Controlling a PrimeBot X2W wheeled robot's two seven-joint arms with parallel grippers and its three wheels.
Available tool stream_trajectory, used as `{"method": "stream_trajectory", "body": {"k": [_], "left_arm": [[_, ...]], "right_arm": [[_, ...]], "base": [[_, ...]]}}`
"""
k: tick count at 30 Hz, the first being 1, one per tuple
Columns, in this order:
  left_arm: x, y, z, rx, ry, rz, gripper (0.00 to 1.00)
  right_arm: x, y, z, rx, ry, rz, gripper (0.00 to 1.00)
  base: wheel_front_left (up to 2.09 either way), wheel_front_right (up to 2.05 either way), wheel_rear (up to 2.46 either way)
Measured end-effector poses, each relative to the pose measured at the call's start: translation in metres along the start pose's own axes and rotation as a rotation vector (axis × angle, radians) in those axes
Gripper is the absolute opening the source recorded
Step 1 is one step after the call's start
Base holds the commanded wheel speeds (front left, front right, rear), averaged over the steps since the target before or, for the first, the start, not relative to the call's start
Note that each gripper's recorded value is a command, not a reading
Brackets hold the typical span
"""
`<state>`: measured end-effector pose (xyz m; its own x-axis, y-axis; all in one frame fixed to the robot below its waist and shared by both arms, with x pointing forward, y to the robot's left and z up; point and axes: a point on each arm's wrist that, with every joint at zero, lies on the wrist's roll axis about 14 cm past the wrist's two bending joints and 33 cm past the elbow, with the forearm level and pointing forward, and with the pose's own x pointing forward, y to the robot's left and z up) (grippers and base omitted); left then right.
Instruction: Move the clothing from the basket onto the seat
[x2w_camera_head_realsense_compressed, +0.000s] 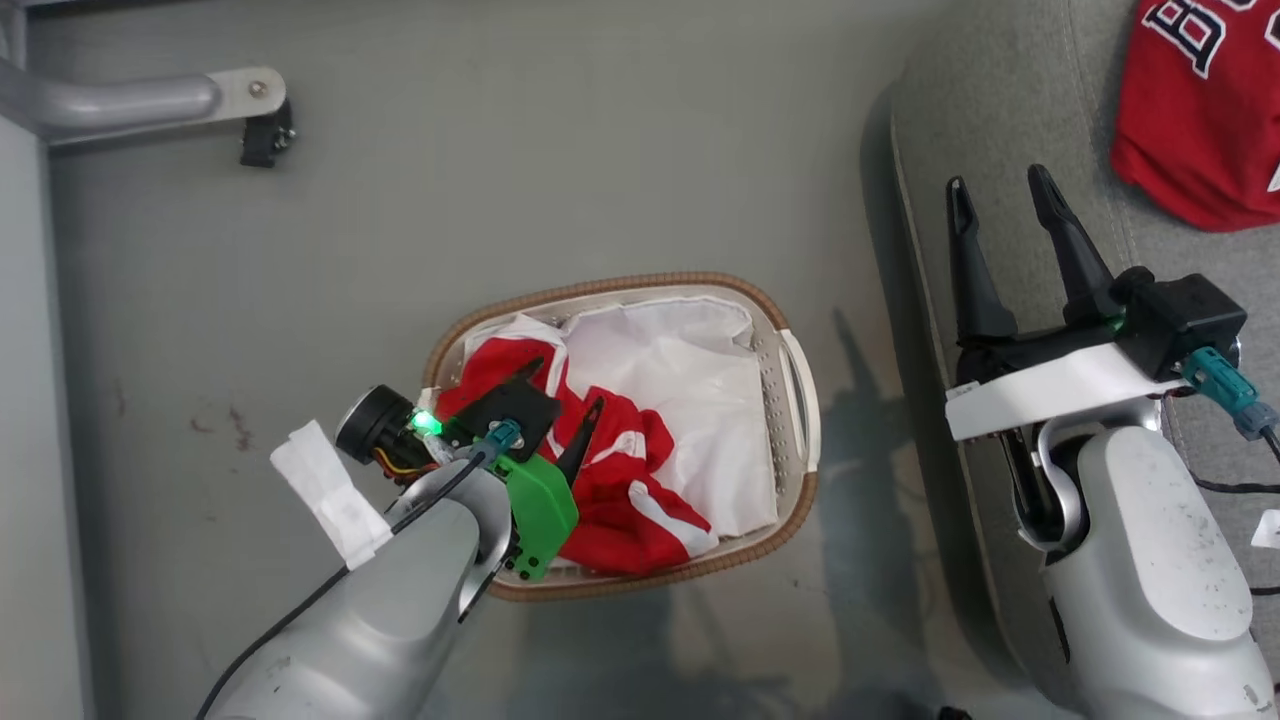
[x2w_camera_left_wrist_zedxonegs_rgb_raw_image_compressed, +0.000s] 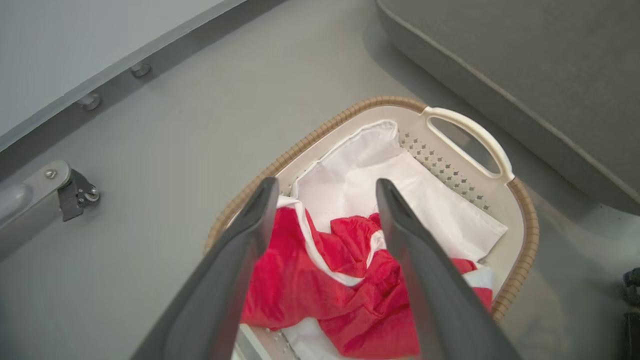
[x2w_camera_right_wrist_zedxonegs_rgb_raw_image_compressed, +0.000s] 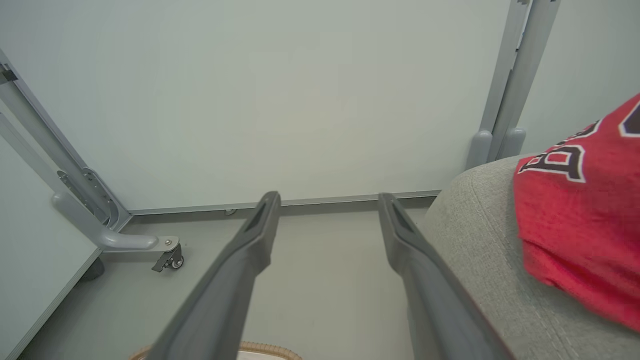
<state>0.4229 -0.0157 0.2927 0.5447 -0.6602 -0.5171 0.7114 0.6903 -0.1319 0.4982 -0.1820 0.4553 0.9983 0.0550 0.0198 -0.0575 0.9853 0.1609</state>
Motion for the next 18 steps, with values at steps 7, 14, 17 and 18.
{"method": "stream_trajectory", "body": {"k": [7,14,17,18], "left_arm": [[0.029,-0.014,-0.069,0.048,0.220,-0.132,1.00],[0.053,-0.011,-0.118,0.100,0.342,-0.217,1.00],[0.063,-0.016,-0.135,0.065,0.375,-0.239,1.00],[0.067,-0.016,-0.139,0.057,0.380,-0.244,1.00]], "right_arm": [[0.010,-0.016,-0.026,0.025,0.036,-0.027,1.00],[0.009,-0.034,-0.061,0.021,0.111,-0.063,1.00],[0.007,-0.042,-0.073,0.017,0.141,-0.079,1.00],[0.006,-0.045,-0.077,0.013,0.152,-0.084,1.00]], "base": [[0.00,0.00,0.00],[0.00,0.00,0.00],[0.00,0.00,0.00],[0.00,0.00,0.00]]}}
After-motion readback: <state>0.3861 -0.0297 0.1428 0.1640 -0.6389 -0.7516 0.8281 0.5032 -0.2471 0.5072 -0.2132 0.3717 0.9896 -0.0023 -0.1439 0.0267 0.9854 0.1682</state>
